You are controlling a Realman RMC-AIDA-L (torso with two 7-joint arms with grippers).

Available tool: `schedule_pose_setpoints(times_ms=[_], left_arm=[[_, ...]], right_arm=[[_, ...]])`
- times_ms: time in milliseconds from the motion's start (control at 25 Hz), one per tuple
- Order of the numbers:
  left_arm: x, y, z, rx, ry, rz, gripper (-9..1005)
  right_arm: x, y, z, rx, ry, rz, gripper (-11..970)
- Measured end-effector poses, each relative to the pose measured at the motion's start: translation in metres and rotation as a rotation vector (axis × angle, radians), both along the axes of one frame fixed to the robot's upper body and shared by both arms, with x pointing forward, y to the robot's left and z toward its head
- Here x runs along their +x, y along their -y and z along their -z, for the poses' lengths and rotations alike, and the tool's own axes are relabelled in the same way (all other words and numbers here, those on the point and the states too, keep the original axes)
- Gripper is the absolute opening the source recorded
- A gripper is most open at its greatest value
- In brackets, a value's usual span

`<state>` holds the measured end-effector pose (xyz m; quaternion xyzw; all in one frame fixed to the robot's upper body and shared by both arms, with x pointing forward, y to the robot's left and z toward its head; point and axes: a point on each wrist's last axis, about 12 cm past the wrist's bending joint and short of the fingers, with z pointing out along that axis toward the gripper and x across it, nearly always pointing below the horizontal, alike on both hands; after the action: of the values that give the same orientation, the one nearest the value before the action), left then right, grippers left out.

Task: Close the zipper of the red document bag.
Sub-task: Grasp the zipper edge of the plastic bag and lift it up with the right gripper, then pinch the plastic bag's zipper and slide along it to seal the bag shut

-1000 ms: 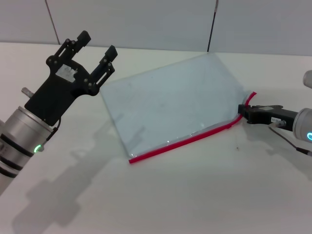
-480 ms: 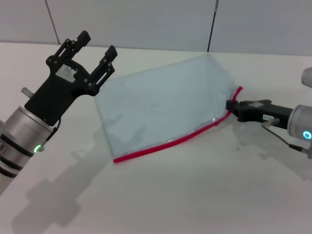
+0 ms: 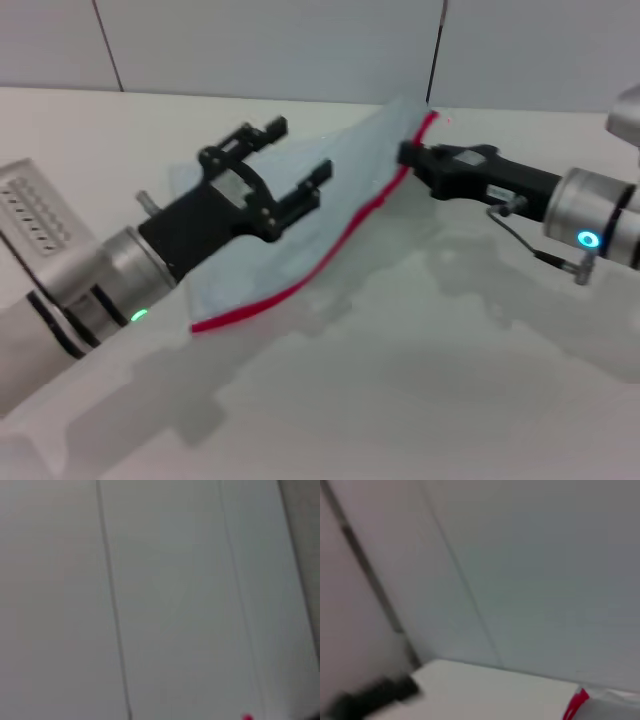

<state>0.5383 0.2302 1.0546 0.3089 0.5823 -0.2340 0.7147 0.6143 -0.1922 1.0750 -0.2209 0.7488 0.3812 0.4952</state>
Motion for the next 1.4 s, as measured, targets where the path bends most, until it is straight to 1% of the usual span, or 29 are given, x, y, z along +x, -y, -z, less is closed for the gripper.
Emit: schedule_pose_setpoints(times_ms=[240,280,320,480,760,960,1000,1040,1400], left_arm=[[0.002,0.012,0.006,0.122,0.006,0.066,692],[0.002,0.012,0.006,0.122,0.006,0.066,692],[0.003,0.016,0.009,0.159,0.014,0.07,692],[0.003,0.019,0.013,0.205,0.031,0.05,692],[0.002,0.019,0.014,0.223,0.053,0.023,691],[-0.001,0.022,0.015,0.24,0.08,0.019,691],[-0.003,0.023,0.016,0.257,0.101,0.019,691],[-0.004,0.024,0.017,0.27,0.118,0.018,662],[-0.007,0.024,0.017,0.28,0.141,0.009,391]], right_arm=[[0.0,-0.021,-0.012,0.051,0.027,-0.078,17],[0.0,-0.023,-0.013,0.057,0.03,-0.089,17],[0.0,-0.025,-0.014,0.064,0.032,-0.1,17],[-0.004,-0.031,-0.017,0.085,0.037,-0.141,18],[-0.005,-0.032,-0.017,0.088,0.039,-0.154,19],[-0.005,-0.032,-0.017,0.088,0.036,-0.154,20],[-0.005,-0.032,-0.017,0.087,0.036,-0.153,20],[-0.005,-0.032,-0.017,0.087,0.036,-0.153,20],[-0.005,-0.032,-0.016,0.083,0.033,-0.151,21]])
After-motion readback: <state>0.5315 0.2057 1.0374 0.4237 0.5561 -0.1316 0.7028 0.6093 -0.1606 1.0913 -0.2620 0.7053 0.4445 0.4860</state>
